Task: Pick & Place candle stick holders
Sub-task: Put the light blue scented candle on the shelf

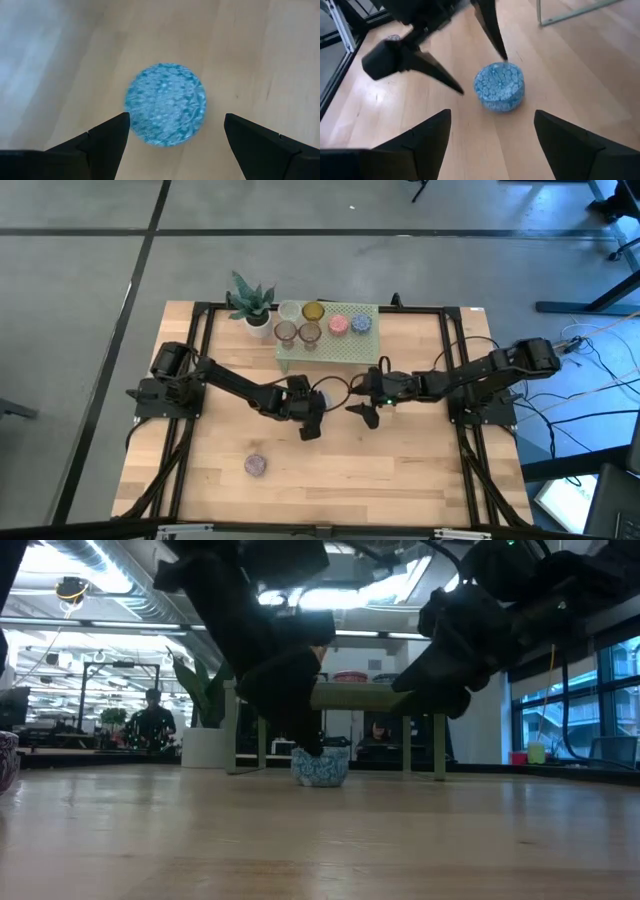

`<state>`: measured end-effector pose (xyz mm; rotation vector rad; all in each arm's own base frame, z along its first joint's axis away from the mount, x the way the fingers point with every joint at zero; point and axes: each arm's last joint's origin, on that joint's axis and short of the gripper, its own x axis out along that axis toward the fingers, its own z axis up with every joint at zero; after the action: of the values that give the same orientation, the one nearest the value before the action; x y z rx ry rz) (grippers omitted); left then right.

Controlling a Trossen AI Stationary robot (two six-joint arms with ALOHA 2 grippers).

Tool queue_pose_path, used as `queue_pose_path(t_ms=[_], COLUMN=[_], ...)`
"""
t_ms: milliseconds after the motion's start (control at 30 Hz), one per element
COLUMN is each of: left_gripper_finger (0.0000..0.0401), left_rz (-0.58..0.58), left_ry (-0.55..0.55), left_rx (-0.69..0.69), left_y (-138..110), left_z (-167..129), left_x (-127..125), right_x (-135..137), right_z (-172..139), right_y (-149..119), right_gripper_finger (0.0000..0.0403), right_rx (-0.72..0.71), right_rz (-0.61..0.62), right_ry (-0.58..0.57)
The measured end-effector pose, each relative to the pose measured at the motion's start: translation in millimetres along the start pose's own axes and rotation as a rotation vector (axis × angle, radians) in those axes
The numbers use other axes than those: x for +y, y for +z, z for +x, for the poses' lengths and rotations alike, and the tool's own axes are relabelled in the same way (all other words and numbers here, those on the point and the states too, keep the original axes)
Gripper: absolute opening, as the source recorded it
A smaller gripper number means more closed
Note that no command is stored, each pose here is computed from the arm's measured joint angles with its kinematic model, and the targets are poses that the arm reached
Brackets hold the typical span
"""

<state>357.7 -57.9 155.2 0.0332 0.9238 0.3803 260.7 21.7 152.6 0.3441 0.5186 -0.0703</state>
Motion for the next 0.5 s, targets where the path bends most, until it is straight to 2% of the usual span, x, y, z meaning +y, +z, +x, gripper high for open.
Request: queue_pose_path(t_ms=[100, 233, 367, 500], left_gripper_finger=[0.0323, 0.0322, 0.0322, 0.0322], left_rz=[-0.01, 0.006, -0.008, 0.023], left_ry=[-0.035, -0.081, -0.162, -0.169], left_rx=[0.02, 0.005, -0.06, -0.092], left_y=[-1, 0, 8, 10], left_z=[7, 13, 10, 9], left_x=[2, -2, -7, -10], right_x=[1, 0, -1, 2], right_z=[8, 15, 17, 17], right_y=[0, -3, -6, -7], right_gripper_finger=[0.0291, 0.0291, 0.0291, 0.0291], right_rx=[-0.039, -0.057, -0.046, -0.027], right_rz=[-0.031, -0.131, -0.155, -0.17], right_ry=[0.019, 0.022, 0.015, 0.071])
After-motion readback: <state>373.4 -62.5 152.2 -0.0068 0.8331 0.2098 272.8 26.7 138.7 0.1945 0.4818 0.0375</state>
